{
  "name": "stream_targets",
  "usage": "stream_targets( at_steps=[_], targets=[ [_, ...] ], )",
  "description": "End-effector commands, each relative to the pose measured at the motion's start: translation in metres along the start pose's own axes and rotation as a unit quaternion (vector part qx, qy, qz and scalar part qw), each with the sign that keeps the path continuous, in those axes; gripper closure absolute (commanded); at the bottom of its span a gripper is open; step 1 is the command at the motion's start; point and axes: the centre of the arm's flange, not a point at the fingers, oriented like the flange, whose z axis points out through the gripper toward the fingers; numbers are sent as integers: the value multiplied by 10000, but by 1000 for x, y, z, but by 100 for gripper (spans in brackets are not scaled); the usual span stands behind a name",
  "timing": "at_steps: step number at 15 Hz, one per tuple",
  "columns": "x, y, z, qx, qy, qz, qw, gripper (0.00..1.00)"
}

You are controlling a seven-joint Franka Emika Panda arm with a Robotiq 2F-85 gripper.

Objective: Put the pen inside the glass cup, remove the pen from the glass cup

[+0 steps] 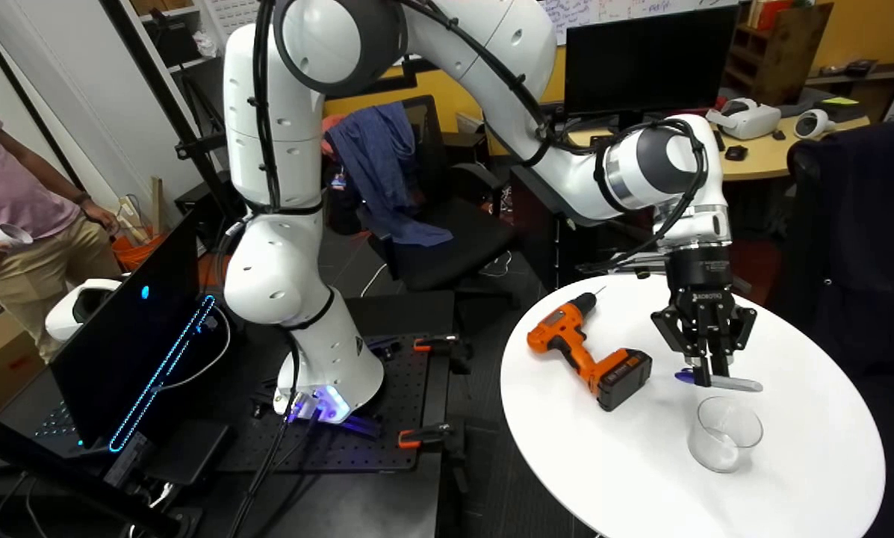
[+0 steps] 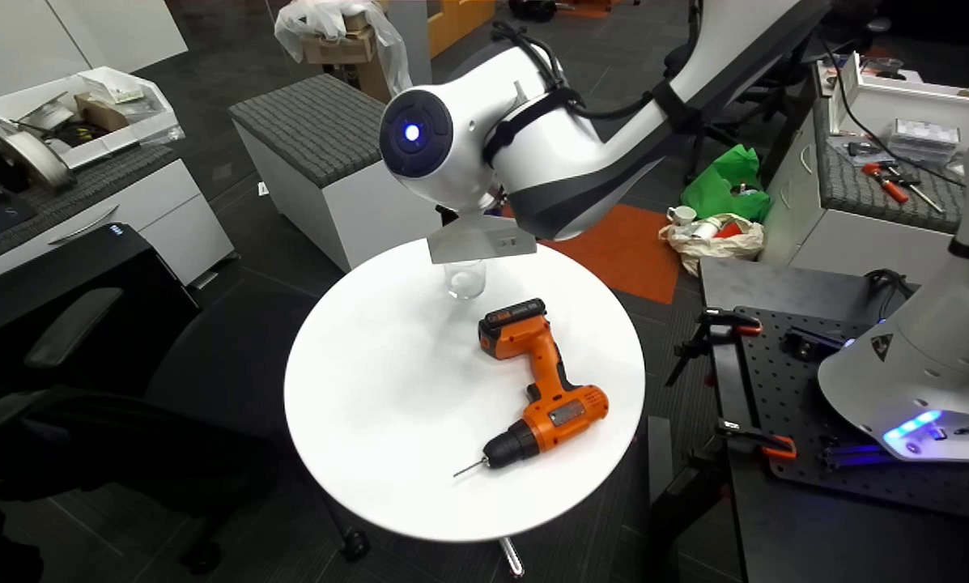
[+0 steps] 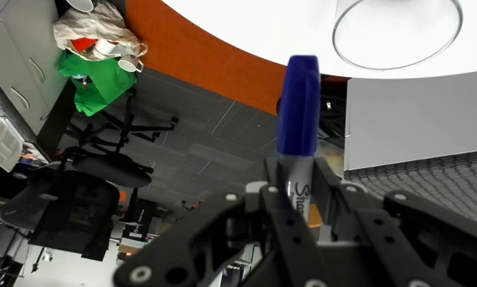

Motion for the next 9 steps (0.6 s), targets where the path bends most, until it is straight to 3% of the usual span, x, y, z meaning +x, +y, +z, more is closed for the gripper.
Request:
stream_targets(
  at_steps=[1,9],
  targets=[
    [10,-18,2,-227,317,292,9988,94],
    [7,-60,12,-516,596,412,9960,94]
  ],
)
